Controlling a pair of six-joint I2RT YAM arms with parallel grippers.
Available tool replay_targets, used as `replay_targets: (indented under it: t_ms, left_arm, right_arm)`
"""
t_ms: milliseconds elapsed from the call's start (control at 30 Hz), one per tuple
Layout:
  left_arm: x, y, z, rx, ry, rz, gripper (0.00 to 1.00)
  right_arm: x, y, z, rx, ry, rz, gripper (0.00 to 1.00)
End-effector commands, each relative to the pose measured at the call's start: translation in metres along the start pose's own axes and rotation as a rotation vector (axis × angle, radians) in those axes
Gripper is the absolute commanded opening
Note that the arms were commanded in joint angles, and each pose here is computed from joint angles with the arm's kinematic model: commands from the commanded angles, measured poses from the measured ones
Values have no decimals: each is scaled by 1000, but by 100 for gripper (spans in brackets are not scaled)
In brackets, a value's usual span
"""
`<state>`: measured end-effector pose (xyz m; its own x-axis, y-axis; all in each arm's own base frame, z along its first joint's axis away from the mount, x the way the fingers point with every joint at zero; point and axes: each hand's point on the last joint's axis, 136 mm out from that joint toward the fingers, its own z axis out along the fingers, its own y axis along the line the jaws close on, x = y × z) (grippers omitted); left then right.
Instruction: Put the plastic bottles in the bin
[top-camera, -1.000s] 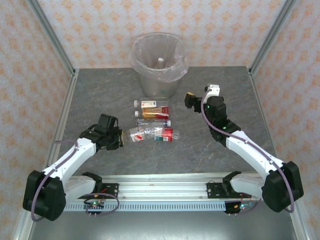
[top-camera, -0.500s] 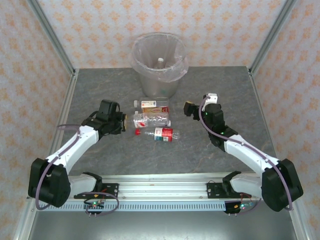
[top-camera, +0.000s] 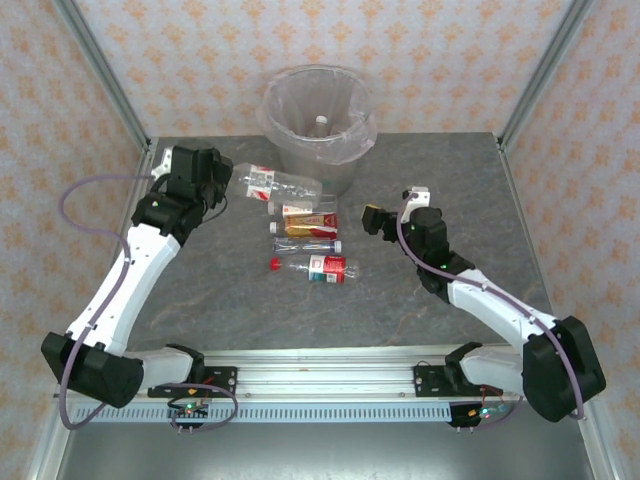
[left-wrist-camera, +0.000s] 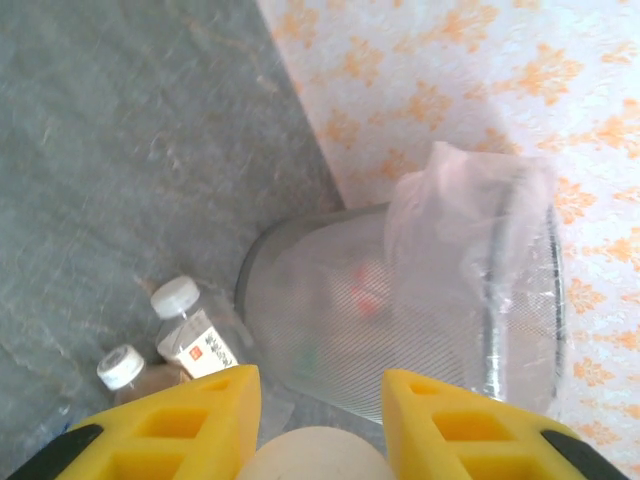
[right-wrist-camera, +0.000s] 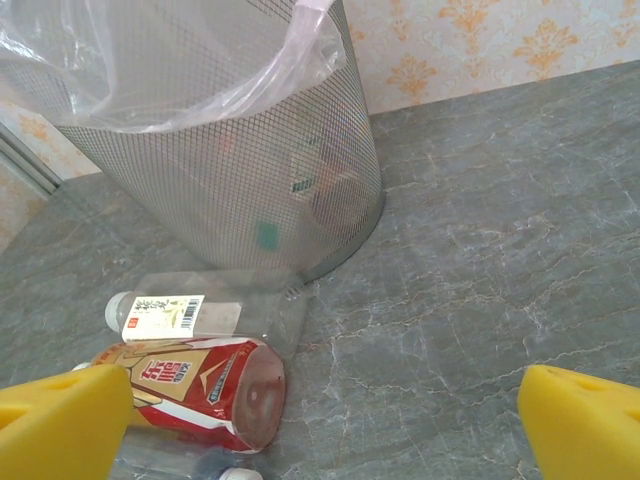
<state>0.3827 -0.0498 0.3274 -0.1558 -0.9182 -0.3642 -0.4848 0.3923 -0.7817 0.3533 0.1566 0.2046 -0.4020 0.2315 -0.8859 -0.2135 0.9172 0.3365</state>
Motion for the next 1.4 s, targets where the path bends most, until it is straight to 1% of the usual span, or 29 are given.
replay_targets:
  t_ms: [0, 100, 233, 433, 600, 700, 767, 800, 833, 900, 967, 1000, 1033, 1200, 1267, 1300, 1367]
  left_arm:
    - [-15, -28, 0, 27, -53, 118, 0]
    - [-20, -47, 9, 53, -77, 128, 0]
    - [-35, -71, 21, 72, -155, 132, 0]
    - [-46, -113, 41, 100, -214, 233, 0]
    - [-60, -126, 59, 31, -297, 353, 0]
    - [-61, -137, 70, 16, -304, 421, 0]
    - [-62, -144, 75, 14, -308, 433, 0]
    - [-57, -145, 84, 17, -285, 441, 0]
    - [-53, -151, 85, 38, -258, 447, 0]
    - [-54, -156, 76, 50, -241, 446, 0]
    - [-56, -154, 65, 48, -238, 428, 0]
    - [-53, -151, 66, 46, -224, 430, 0]
    - [-55, -152, 54, 66, -215, 422, 0]
    - [-39, -138, 38, 73, -95, 428, 0]
    - [-34, -138, 31, 114, -57, 413, 0]
    - [-34, -140, 26, 139, -54, 395, 0]
    - [-40, -147, 17, 188, -86, 368, 0]
  right_arm:
    - [-13, 3, -8, -4, -43, 12, 99]
    - [-13, 2, -12, -4, -46, 18, 99]
    - [-13, 0, -18, 2, -54, 22, 99]
    - [-13, -2, -23, 8, -57, 27, 99]
    - [-16, -2, -27, 9, -60, 32, 99]
    - [-16, -2, -28, 10, -56, 29, 99]
    - [-16, -2, -29, 10, -58, 34, 99]
    - [-16, -2, -29, 9, -57, 35, 99]
    - [-17, -2, -29, 10, -58, 36, 99]
    - [-16, -3, -31, 13, -56, 37, 99]
    - [-15, -6, -32, 24, -63, 43, 99]
    - [-14, -8, -33, 29, -66, 45, 99]
    - [-13, -10, -34, 35, -68, 45, 99]
    - [-10, -13, -35, 52, -62, 26, 99]
    - [-10, -14, -35, 56, -62, 24, 99]
    - [-11, -14, -35, 56, -64, 25, 99]
    - [-10, -14, -34, 58, -65, 25, 99]
